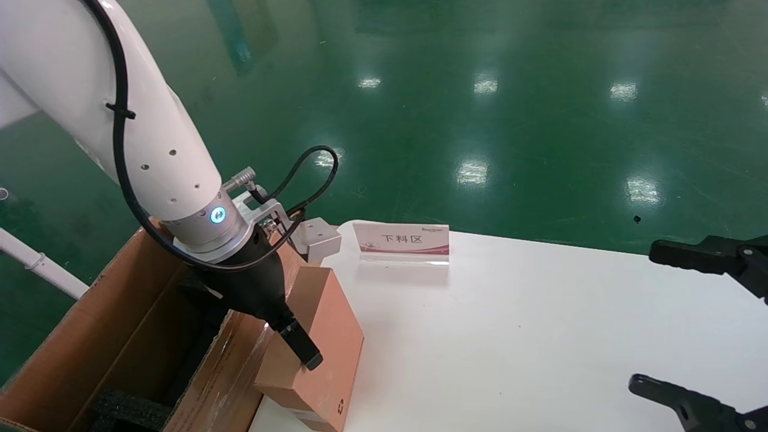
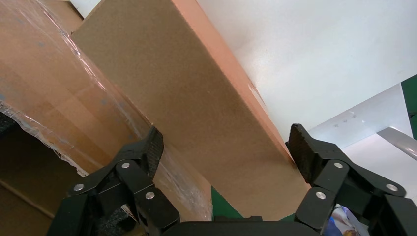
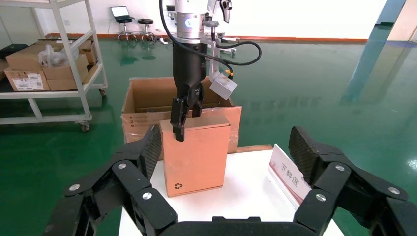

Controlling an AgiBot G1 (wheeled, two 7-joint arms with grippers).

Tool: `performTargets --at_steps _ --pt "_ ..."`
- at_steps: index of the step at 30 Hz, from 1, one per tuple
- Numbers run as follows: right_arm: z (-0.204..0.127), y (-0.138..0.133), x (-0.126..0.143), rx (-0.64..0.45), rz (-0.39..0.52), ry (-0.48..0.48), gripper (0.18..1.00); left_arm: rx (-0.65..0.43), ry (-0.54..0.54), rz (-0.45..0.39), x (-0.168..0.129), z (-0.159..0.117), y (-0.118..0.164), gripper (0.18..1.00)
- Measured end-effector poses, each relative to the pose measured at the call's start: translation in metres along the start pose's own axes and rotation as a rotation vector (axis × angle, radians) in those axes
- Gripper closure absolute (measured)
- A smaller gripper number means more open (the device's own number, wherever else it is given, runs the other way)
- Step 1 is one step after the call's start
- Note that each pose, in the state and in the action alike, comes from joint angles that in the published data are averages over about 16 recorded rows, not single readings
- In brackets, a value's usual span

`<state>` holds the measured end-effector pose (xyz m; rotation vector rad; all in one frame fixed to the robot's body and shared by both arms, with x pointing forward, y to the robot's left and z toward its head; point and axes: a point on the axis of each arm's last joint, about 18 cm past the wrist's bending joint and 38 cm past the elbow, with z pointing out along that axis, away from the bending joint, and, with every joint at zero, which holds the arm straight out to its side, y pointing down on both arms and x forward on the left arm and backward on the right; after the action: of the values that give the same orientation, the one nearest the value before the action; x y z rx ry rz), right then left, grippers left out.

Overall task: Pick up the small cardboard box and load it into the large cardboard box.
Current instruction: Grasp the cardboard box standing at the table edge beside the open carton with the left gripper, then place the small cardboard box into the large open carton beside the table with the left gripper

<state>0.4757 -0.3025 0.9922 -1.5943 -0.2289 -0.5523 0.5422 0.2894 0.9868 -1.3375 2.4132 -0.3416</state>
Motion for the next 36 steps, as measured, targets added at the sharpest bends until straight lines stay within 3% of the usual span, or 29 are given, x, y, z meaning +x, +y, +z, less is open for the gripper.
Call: performTargets --at_steps 10,25,31,36 --pt "0.000 0.000 0.000 0.000 0.000 0.000 0.303 0.000 0.000 0.000 0.000 -0.001 0.000 0.344" --pt "0.000 0.000 0.000 0.000 0.000 0.000 0.626 0.014 -0.011 0.015 -0.001 -0.007 -0.005 0.657" --pt "0.000 0.000 0.000 0.000 0.000 0.000 0.762 0.070 -0.058 0.042 -0.006 -0.033 -0.015 0.743" --pt "0.000 0.000 0.000 0.000 0.000 0.000 0.848 0.152 -0.131 0.067 -0.015 -0.077 -0.026 0.775"
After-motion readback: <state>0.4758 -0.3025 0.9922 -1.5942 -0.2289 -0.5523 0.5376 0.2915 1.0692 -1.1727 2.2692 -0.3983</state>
